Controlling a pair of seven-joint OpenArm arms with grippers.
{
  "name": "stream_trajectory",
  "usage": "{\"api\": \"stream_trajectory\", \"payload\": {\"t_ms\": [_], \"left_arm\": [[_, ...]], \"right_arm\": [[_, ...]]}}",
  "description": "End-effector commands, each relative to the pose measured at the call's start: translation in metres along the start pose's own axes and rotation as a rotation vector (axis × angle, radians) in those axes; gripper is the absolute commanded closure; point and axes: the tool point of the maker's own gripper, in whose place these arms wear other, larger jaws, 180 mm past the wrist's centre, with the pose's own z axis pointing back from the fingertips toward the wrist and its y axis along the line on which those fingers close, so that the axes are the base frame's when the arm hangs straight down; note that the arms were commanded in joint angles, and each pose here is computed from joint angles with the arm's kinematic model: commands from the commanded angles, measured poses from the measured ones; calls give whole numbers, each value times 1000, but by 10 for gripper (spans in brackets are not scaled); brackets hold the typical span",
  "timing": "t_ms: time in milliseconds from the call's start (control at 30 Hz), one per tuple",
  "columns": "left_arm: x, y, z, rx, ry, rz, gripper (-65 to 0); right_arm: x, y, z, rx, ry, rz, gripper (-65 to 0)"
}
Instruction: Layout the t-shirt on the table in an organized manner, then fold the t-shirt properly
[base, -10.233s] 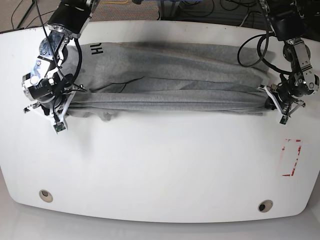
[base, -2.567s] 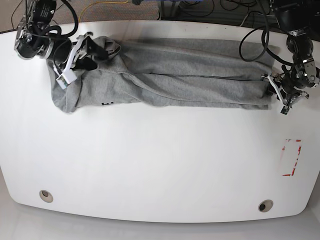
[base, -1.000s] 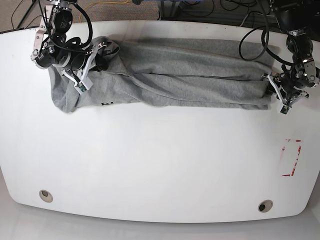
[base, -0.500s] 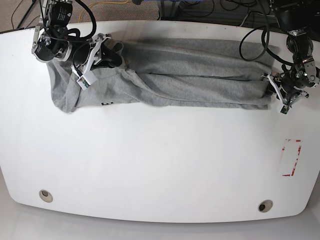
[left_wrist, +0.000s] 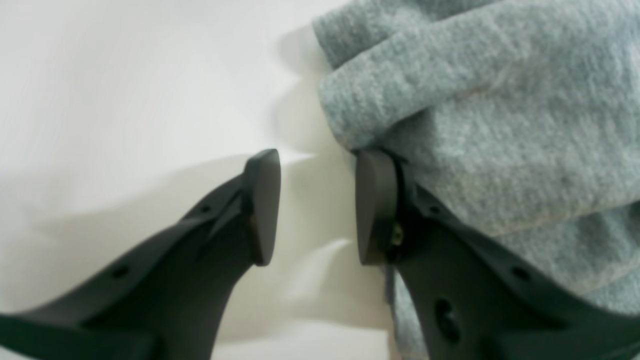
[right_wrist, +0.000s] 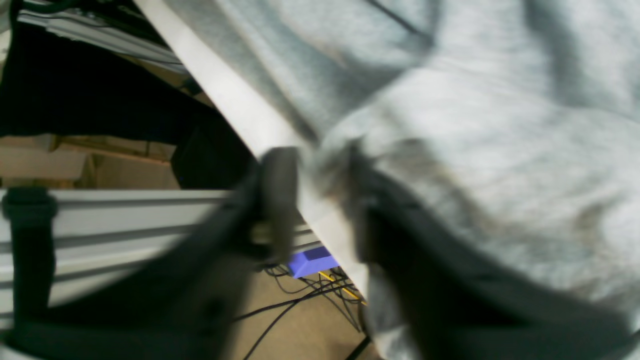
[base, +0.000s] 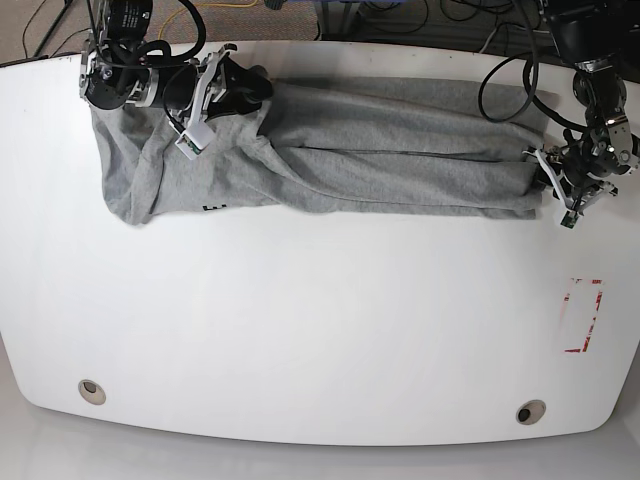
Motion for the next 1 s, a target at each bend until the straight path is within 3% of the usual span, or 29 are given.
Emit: {"api": "stream_trajectory", "payload": {"t_ms": [0,100,200,433,667,967], "left_arm": [[4,9,4,23,-1,-16,-239],[4,9,4,23,-2,-16,-239],[5,9,5,24,-5,-18,-239],[18,9,13,38,-40,-44,-239],[38,0,35,76,-103,-114,-239],[47,-35,52,75,-126,-149,-239]], "right_arm": [[8,2,5,3,-29,19,-415],[7,2,6,0,-26,21,-484],[6,-1,10,-7,-13,30,-485],[10,-19,28,-75,-12,45,-400],[24,-55,65,-244,-73,37,-300],[28,-103,90,-508,-4,65,-171]]}}
